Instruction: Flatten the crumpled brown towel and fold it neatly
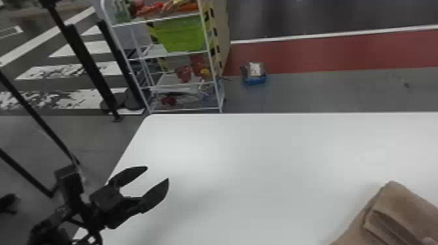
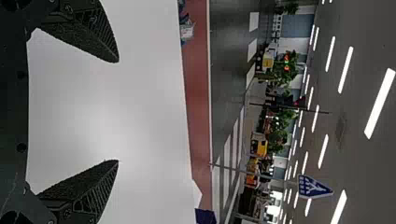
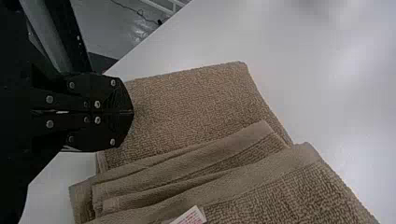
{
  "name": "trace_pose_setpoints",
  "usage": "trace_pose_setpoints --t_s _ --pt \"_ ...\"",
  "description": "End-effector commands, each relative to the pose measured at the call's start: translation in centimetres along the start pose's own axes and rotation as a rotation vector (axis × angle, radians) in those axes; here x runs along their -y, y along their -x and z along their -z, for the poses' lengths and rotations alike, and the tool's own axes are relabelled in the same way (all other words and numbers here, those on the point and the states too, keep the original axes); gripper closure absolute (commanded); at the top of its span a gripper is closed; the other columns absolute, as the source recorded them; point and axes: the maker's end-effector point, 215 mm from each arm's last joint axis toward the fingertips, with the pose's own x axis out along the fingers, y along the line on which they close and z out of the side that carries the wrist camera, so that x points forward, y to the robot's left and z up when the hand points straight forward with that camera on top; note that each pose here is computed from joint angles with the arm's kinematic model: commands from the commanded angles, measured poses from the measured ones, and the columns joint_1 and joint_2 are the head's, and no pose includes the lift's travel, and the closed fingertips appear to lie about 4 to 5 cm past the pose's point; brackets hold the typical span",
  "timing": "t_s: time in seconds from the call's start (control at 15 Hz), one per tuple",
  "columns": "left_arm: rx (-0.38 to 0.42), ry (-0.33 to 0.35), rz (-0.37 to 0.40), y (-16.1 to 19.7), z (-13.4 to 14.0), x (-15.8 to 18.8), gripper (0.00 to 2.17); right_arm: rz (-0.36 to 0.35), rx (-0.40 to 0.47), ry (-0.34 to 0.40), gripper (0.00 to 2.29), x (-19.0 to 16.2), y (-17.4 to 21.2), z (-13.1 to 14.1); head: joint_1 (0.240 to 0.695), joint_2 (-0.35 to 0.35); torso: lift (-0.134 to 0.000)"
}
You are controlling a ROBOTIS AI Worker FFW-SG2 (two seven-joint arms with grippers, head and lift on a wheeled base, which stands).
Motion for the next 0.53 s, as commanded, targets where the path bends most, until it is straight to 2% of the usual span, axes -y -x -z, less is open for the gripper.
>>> trace_pose_setpoints --t_s 0.0,0.13,0.2,0.33,0.47 --pt "0.001 0.001 0.001 -0.1 0.0 0.1 0.12 0.048 0.008 -0.053 1.65 2.2 2.3 0.7 0.695 0.222 -0.124" --pt "0.000 0.000 0.001 -0.1 0.0 0.1 0.12 0.082 0.020 -0.078 1.65 3.9 3.7 0.8 0.695 0.187 -0.124" --pt "0.000 0.000 0.001 -0.1 0.0 0.1 0.12 0.074 0.060 -0.104 1.65 4.2 5.0 0.4 0.695 0.154 -0.124" --pt "0.001 -0.001 0.001 -0.2 0.0 0.2 0.12 0.005 0.143 -0.124 1.65 2.8 7.0 -0.6 0.695 0.128 -0.124" --pt "0.001 0.000 -0.002 -0.3 0.0 0.2 0.12 -0.010 0.240 -0.152 1.65 2.9 9.7 -1.5 0.695 0.115 -0.124"
